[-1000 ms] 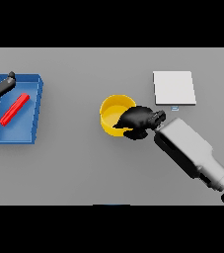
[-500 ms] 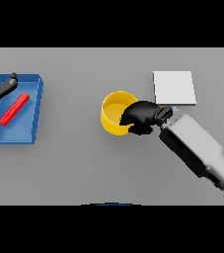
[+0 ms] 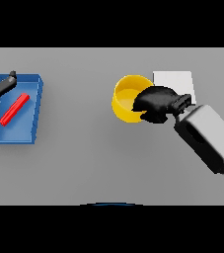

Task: Pick up the red beaker and tilt it to pour out 1 green nut into yellow bowl. Pick up the yellow bowl and place it on the metallic measuring scale.

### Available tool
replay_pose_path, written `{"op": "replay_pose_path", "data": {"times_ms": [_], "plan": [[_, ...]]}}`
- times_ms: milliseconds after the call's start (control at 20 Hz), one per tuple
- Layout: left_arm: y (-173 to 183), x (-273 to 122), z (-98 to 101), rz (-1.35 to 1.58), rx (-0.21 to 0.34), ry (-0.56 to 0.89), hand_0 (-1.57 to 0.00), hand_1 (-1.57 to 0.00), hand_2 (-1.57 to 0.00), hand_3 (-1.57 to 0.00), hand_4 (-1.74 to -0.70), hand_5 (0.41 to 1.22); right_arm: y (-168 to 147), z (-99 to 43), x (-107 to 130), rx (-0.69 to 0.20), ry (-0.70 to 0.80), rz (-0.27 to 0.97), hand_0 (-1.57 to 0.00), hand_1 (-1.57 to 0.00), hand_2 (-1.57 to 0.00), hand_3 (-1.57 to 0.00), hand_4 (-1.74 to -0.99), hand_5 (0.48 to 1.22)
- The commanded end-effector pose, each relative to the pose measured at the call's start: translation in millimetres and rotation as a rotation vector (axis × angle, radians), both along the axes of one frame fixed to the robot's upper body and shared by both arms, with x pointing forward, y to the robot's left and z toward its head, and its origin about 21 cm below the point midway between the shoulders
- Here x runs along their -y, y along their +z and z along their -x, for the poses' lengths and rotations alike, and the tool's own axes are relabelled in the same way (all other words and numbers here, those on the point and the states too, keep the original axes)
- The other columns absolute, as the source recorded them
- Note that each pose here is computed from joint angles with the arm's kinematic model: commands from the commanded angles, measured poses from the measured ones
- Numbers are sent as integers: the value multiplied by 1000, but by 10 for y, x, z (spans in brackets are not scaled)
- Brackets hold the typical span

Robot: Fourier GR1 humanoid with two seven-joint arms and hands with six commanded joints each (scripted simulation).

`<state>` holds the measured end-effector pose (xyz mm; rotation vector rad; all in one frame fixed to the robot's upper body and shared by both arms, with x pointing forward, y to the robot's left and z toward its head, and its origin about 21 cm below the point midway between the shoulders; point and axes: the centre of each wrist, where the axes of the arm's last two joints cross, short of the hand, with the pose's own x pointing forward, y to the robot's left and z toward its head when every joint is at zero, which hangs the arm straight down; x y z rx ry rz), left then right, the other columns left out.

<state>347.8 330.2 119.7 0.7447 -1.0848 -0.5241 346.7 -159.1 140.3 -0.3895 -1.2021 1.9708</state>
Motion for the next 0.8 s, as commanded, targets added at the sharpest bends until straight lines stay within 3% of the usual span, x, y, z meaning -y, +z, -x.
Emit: {"op": "replay_pose_path", "data": {"times_ms": [0,200,350,750], "plan": [[16,9,14,-7,4,-12,1,1,1,1,-799,723,18,4,26,19,7,2,-1568,-1568,-1562,-1243,-1719,1220],[33,-20,44,5,15,-9,1,1,1,1,-811,741,237,-174,178,106,-43,16,-1570,-1570,-1567,-1325,-1720,1221],[32,12,76,-8,6,-12,1,1,1,1,-801,734,279,-312,355,136,-104,6,-1570,-1570,-1569,-1256,-1719,1221],[87,20,109,-14,-18,23,1,1,1,1,-832,773,98,-623,877,122,-279,-16,-1571,-1571,-1571,-1172,-1720,1221]]}}
